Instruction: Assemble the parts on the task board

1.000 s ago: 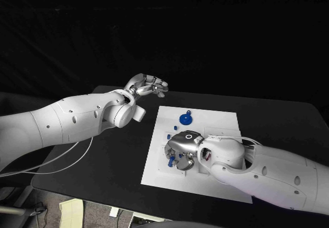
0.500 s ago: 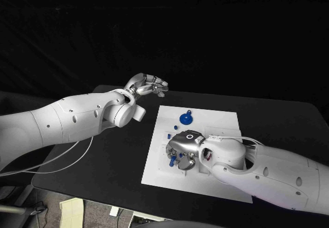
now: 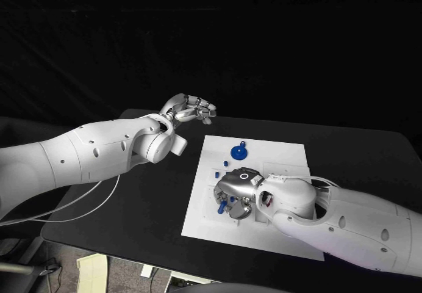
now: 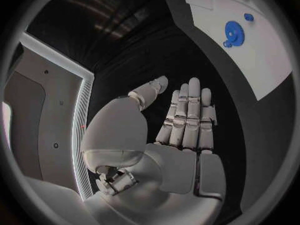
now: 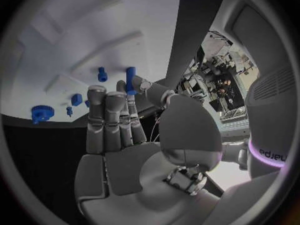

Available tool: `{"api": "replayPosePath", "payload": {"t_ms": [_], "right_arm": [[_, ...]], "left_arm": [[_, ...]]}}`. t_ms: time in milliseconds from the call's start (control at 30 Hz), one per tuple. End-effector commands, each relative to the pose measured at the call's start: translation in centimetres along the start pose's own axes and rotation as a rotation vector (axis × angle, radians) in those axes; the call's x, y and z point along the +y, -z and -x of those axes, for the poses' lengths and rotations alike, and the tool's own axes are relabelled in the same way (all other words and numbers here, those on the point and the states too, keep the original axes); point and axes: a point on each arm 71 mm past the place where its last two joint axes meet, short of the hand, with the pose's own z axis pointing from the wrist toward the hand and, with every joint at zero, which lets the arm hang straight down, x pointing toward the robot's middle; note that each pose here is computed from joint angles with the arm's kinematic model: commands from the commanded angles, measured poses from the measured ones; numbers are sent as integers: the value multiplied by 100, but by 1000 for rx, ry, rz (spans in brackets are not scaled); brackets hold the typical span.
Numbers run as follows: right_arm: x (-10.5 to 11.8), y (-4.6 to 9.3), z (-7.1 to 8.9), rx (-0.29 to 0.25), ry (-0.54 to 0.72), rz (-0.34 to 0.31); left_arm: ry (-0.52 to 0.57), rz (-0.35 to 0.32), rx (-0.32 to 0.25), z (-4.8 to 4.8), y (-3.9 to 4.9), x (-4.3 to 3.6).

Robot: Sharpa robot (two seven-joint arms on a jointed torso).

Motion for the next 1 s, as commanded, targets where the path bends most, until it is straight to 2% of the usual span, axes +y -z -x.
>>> {"api": "replayPosePath", "payload": {"t_ms": [33,300,433,667,1000], "right_arm": [[19,-7,-13,19,39,1],[96,-45,-15,39,44,24],[124,-50,-59,70,18,40],[103,-60,-118,91,0,35],[67,-60,-120,67,-30,30]], "left_arm": [[8,-9,7,-11,-6,-19],[8,-9,8,-17,-9,-20],[8,-9,9,-22,-10,-21],[9,-9,10,-23,-8,-22],[9,-8,10,-21,-9,-21]]}}
